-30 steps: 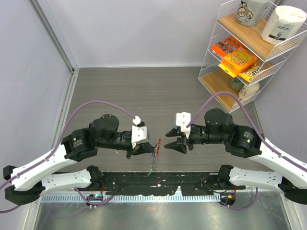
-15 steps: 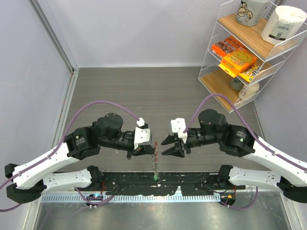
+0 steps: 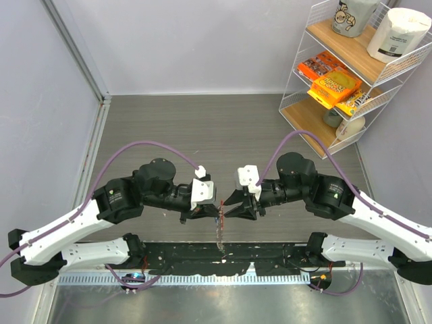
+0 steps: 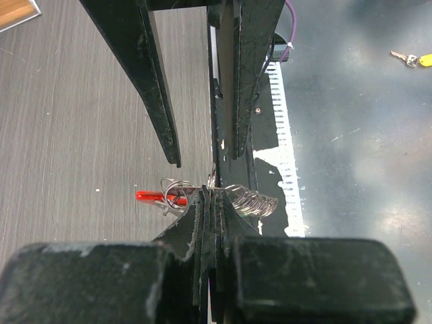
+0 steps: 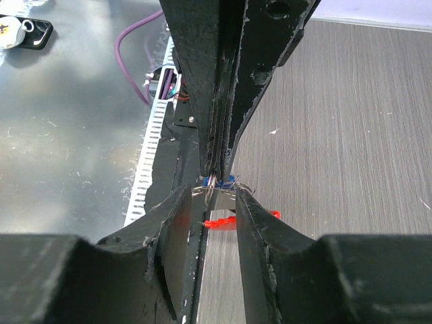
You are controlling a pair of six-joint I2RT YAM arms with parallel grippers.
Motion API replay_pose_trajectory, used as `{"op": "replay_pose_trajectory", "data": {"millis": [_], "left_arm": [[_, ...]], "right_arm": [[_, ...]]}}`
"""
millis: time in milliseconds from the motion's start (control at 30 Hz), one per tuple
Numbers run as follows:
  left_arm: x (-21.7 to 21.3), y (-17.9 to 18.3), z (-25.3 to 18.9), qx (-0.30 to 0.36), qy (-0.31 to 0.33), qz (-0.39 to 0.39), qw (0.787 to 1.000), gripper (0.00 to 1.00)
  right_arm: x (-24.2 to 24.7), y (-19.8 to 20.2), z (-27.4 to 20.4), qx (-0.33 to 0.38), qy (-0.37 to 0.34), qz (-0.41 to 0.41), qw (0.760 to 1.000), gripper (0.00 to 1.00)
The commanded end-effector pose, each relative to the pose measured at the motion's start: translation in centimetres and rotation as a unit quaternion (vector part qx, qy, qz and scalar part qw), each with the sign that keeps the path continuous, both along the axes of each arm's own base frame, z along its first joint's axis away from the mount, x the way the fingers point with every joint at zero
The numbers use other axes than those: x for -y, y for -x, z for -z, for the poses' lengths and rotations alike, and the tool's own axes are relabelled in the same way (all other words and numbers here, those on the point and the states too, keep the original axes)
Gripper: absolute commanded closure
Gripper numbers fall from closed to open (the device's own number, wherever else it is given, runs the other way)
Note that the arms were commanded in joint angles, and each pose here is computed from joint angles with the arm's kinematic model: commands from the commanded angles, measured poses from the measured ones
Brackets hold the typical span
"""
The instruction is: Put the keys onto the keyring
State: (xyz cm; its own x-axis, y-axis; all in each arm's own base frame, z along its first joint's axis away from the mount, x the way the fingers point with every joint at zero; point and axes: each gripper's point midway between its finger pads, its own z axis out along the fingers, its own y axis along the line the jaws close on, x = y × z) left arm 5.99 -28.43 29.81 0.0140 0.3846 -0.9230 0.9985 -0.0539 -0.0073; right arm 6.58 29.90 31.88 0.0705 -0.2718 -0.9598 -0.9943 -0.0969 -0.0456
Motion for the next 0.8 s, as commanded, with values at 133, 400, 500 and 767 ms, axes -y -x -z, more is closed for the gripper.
{"op": "replay_pose_trajectory", "data": {"millis": [133,400,500,767], "left_arm": [[0.3,0.3,-3.0,0.022,0.049,0.011,0.999,1.00],[0.2,0.1,-3.0,0.025,0.049,0.007,0.998,1.00],[0.2,0.1,-3.0,0.027,0.050,0.007,0.998,1.00],[0.1,0.0,-3.4,0.030,0.057,0.002,0.998,1.00]], "right_arm": [[-1.0,0.3,-1.5,0.000,-0.026,-0.014,1.000,0.61],[-1.4,0.3,-1.0,-0.006,-0.019,-0.018,1.000,0.65],[-1.4,0.4,-0.7,-0.007,-0.013,-0.019,1.000,0.69],[-1.3,0.7,-0.4,-0.010,-0.006,-0.024,1.000,0.76]]}}
